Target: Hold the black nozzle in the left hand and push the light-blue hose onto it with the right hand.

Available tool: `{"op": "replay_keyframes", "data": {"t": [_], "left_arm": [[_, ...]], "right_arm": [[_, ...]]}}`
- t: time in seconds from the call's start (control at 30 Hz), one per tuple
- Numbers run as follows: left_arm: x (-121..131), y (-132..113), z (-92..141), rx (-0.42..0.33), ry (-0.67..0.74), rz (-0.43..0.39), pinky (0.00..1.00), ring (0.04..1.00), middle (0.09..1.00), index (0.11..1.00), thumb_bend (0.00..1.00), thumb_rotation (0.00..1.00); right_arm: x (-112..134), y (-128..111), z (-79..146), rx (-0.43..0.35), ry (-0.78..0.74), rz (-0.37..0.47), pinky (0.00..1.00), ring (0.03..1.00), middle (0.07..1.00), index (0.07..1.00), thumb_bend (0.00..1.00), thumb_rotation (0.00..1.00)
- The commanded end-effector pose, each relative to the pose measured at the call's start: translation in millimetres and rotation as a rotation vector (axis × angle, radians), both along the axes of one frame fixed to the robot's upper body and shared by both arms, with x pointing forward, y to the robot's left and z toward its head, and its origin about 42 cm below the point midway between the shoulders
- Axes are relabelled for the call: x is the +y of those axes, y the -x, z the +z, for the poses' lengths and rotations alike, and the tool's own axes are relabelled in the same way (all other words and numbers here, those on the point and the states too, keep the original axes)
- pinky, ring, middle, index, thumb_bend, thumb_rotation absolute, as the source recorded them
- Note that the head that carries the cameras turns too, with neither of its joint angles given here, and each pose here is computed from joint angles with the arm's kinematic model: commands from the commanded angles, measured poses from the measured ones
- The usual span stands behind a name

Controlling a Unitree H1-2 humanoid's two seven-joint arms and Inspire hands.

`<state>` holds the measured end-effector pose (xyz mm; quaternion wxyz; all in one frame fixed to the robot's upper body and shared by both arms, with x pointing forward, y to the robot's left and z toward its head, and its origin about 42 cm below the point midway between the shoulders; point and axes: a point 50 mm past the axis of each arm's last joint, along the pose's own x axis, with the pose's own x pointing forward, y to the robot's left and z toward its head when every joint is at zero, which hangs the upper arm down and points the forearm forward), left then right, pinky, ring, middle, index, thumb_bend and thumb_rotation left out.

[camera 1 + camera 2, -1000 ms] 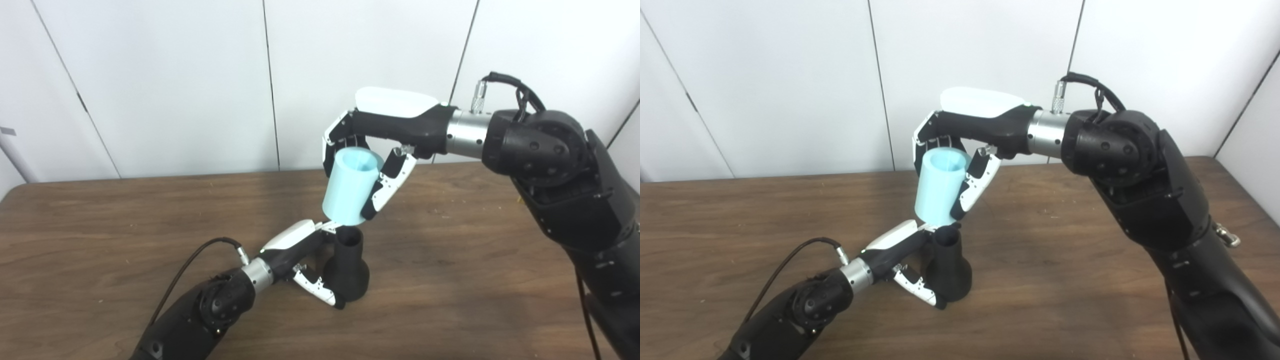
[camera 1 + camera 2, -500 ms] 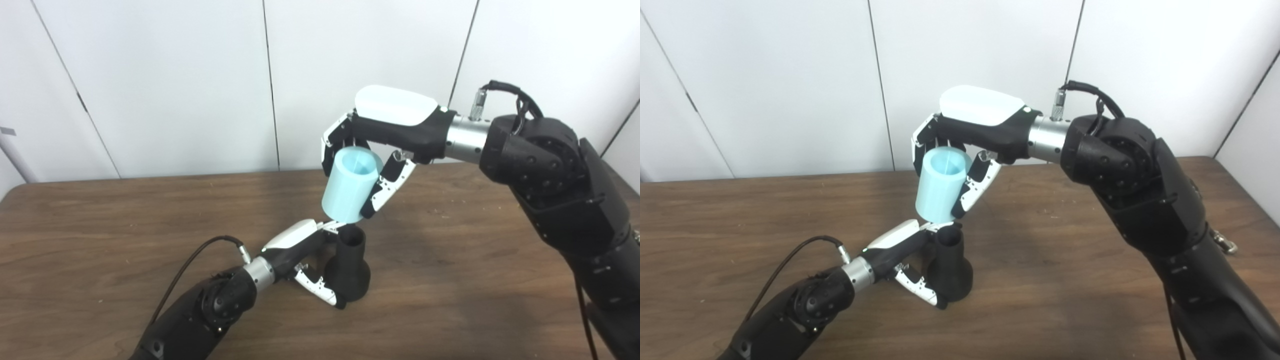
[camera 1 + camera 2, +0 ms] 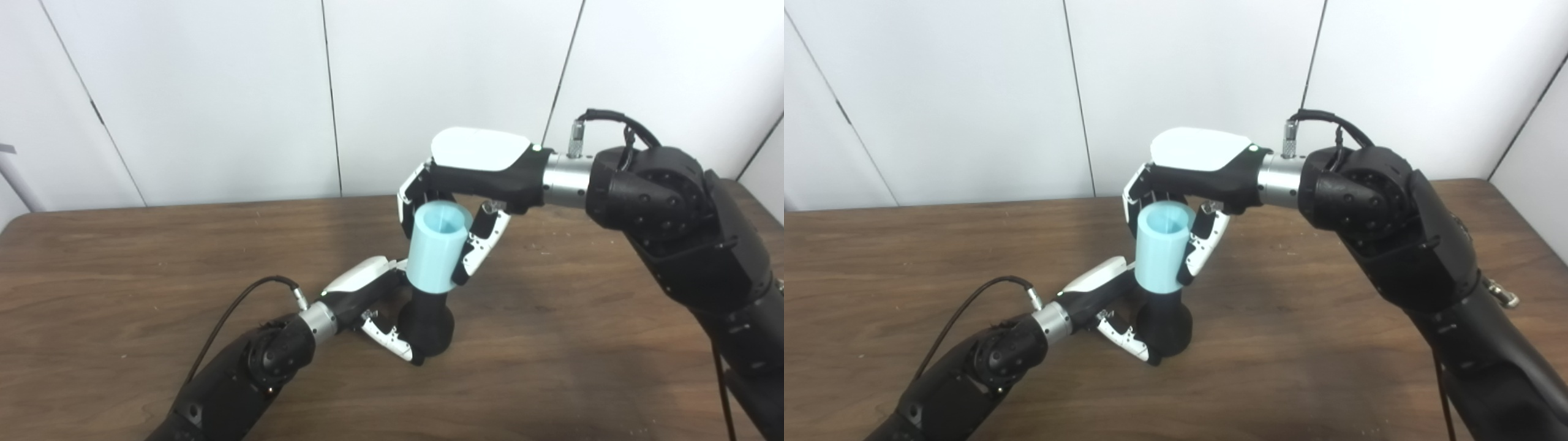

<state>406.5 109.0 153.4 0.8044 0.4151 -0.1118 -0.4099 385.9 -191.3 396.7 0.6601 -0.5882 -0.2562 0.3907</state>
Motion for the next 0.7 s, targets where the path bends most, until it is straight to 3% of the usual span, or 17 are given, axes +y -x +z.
{"op": "replay_keyframes", "data": {"t": [0.0, 0.33, 0.67], "left_arm": [[2.0, 42.5, -73.3, 0.265, -0.277, -0.065, 1.0, 1.0, 0.957, 0.481, 0.52, 0.07], [4.5, 44.0, -74.3, 0.262, -0.278, -0.061, 1.0, 1.0, 0.957, 0.481, 0.52, 0.06], [3.2, 45.5, -74.4, 0.264, -0.276, -0.061, 1.0, 1.0, 0.956, 0.481, 0.52, 0.06]], "right_arm": [[-6.0, 1.4, 37.6, -0.121, 0.003, -0.016, 0.36, 0.424, 0.494, 0.518, 0.5, 0.0], [-8.3, -3.2, 34.6, -0.153, 0.066, -0.017, 0.36, 0.414, 0.473, 0.53, 0.5, 0.0], [-7.6, -6.4, 42.4, -0.172, 0.005, -0.049, 0.36, 0.43, 0.496, 0.514, 0.5, 0.0]]}}
